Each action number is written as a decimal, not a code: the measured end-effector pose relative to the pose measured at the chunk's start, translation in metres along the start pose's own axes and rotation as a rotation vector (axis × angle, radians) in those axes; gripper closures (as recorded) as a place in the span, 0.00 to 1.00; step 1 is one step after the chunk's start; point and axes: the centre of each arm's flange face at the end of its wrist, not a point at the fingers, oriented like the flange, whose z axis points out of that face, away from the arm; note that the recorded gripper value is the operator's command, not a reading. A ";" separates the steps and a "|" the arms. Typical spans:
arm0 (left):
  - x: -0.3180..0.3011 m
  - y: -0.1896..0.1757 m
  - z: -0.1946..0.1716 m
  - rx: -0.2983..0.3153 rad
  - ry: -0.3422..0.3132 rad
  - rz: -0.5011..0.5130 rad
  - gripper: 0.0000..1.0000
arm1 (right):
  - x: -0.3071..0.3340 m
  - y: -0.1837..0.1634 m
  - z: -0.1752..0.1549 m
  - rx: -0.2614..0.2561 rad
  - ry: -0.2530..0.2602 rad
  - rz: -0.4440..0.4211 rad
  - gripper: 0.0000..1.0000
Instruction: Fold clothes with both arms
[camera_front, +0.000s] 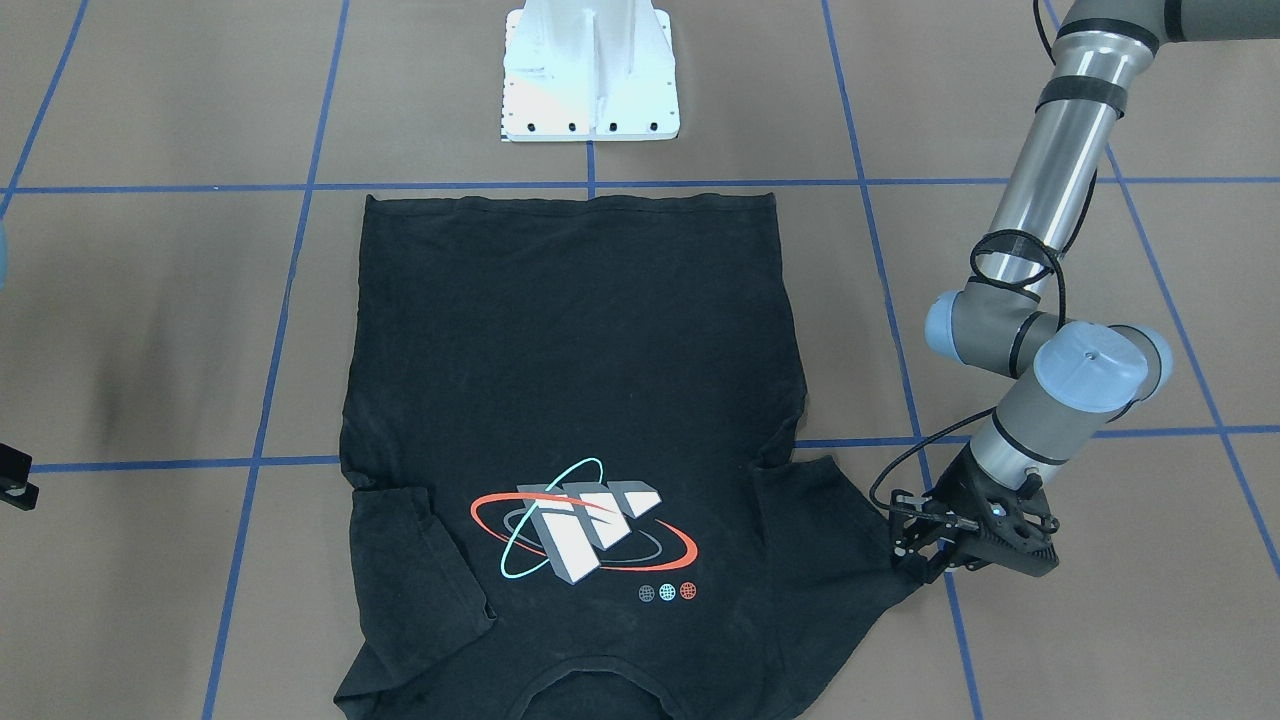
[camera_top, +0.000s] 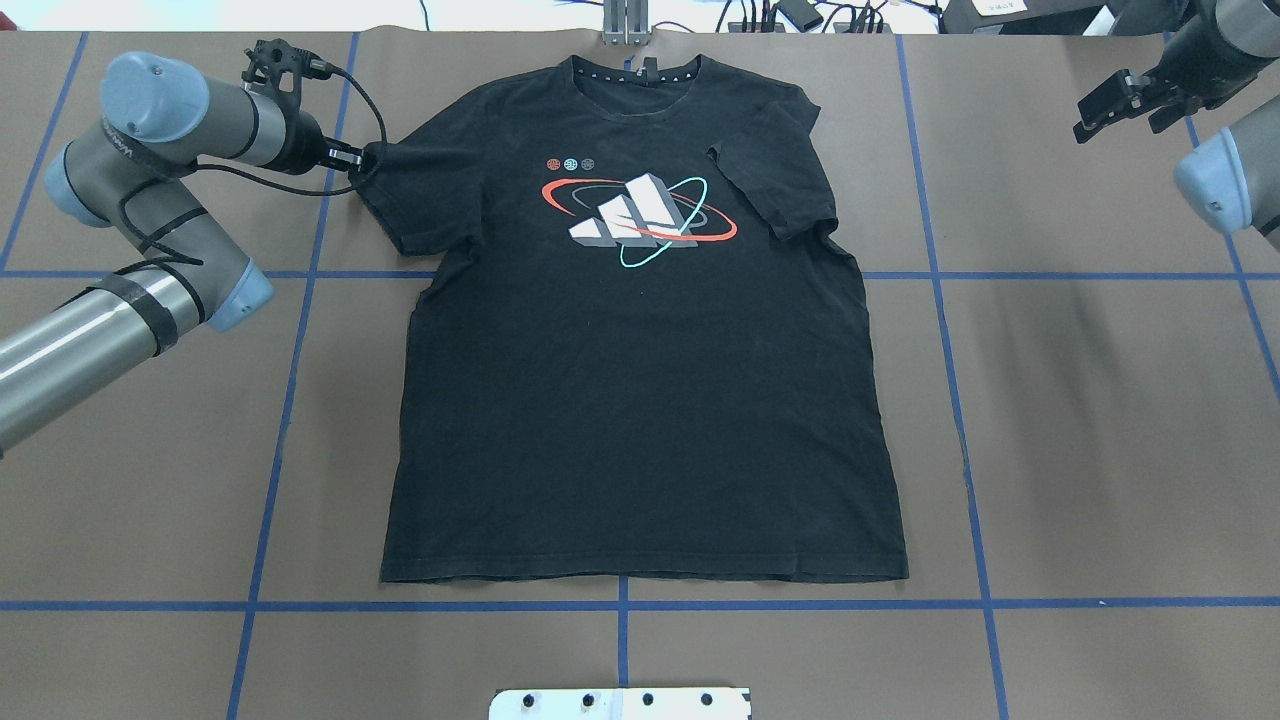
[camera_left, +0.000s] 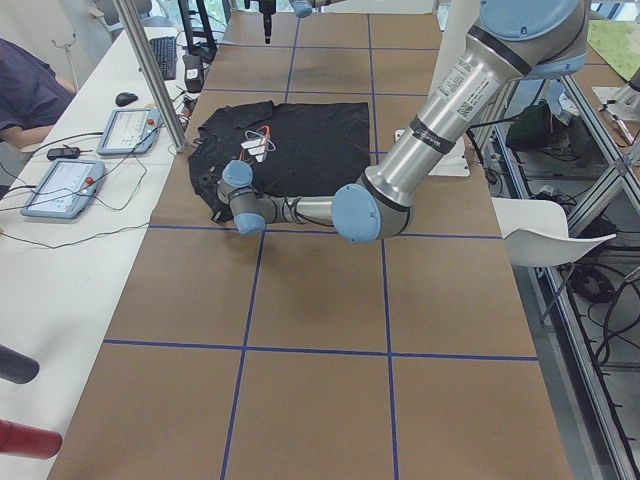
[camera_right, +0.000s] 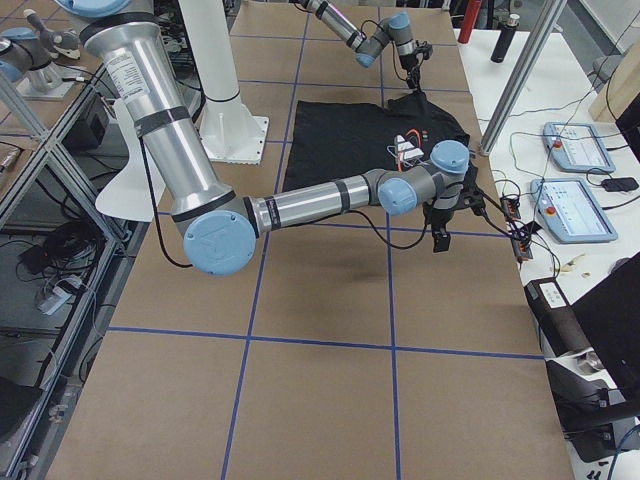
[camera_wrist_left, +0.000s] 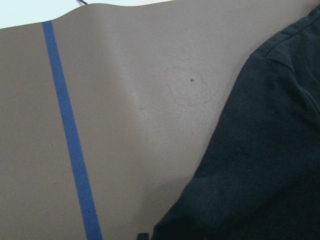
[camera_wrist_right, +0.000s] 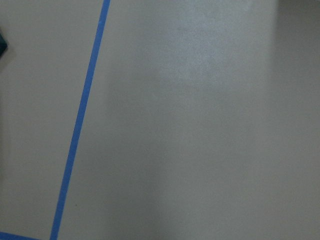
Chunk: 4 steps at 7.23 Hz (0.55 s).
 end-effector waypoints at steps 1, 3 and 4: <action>0.000 0.000 -0.001 -0.001 0.003 0.000 0.78 | -0.004 -0.001 0.001 0.000 -0.002 0.004 0.00; 0.000 0.000 -0.003 -0.005 0.014 0.001 1.00 | -0.007 -0.002 0.000 0.001 -0.004 0.005 0.00; 0.001 -0.001 -0.006 -0.003 0.017 0.002 1.00 | -0.008 -0.002 0.000 0.001 -0.004 0.005 0.00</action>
